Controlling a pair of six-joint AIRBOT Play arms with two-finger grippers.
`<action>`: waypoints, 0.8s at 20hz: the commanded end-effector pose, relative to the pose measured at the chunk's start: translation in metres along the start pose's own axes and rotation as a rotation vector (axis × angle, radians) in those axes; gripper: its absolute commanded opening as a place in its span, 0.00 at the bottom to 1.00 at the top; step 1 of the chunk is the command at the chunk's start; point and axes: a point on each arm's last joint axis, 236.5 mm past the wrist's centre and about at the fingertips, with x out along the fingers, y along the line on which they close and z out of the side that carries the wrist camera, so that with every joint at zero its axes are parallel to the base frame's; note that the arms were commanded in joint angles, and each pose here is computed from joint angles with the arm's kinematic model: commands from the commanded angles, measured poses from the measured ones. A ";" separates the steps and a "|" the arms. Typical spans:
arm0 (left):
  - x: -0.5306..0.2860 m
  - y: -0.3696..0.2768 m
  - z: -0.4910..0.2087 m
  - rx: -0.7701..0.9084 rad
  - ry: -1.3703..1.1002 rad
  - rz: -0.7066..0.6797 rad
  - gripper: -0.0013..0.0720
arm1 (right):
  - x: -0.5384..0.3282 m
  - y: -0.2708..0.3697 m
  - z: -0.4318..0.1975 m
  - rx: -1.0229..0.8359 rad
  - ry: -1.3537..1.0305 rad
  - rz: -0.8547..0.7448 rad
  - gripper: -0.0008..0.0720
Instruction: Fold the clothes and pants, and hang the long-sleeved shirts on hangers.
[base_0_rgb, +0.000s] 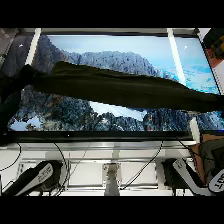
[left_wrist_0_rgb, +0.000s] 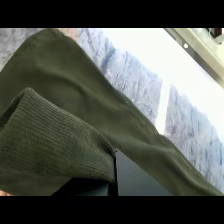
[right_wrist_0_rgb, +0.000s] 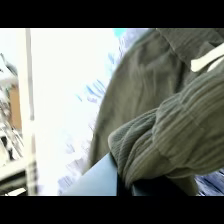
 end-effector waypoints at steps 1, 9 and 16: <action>0.037 -0.005 0.005 0.010 0.003 -0.001 0.02 | 0.021 0.007 0.009 0.042 -0.040 0.015 0.05; 0.076 0.000 0.012 -0.006 -0.071 0.027 0.02 | 0.093 0.067 0.008 0.050 -0.028 0.070 0.05; 0.118 0.017 0.003 -0.029 -0.025 0.053 0.02 | 0.156 0.061 -0.002 0.064 0.029 -0.031 0.05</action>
